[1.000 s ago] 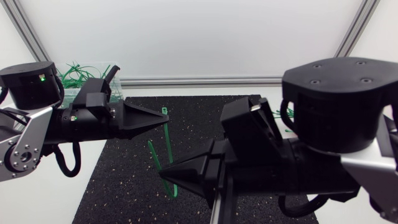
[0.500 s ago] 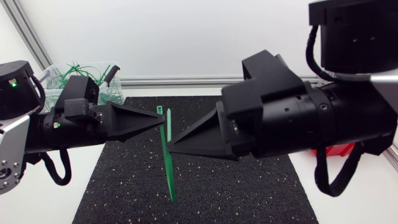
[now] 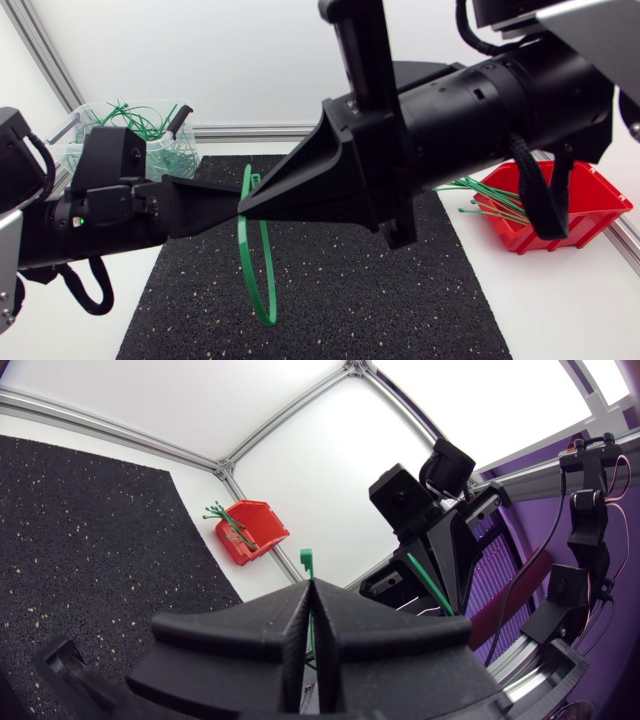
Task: Take a green cable tie from the red box, thread the tail through the head to close it, then place it in the transparent bin on the left.
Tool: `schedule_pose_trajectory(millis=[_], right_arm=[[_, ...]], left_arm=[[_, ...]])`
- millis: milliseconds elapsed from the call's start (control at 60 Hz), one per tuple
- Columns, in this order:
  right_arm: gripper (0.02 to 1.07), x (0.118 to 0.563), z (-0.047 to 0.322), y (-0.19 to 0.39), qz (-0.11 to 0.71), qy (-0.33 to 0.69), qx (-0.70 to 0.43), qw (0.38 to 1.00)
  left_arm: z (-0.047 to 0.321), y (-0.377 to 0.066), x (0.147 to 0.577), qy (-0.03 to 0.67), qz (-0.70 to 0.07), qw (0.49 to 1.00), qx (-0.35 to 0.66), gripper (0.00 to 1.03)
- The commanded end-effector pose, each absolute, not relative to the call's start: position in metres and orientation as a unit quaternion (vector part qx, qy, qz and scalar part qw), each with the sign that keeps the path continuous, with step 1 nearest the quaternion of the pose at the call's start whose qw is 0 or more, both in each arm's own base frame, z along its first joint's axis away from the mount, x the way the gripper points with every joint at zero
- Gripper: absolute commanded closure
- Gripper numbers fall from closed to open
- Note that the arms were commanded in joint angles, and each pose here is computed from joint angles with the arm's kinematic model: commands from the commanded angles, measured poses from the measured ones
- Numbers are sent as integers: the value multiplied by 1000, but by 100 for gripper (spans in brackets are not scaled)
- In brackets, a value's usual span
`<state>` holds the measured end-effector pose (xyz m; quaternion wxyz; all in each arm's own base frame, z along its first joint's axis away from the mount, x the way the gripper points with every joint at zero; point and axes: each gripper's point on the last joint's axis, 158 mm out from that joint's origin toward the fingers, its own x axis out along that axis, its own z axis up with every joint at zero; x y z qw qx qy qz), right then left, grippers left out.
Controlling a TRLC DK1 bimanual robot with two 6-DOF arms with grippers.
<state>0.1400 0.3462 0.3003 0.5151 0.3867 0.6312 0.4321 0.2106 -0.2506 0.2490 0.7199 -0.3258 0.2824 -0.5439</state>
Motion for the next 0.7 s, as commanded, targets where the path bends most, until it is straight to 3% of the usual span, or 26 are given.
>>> schedule_pose_trajectory(millis=[0, 300, 683], right_arm=[[102, 143, 308, 348, 412, 650, 407, 492], [102, 137, 311, 341, 396, 674, 424, 457], [102, 119, 315, 326, 407, 667, 424, 458]], left_arm=[[248, -252, 202, 260, -553, 730, -306, 100], [260, -257, 194, 197, -540, 774, -265, 100], [272, -266, 173, 147, -531, 807, -214, 100]])
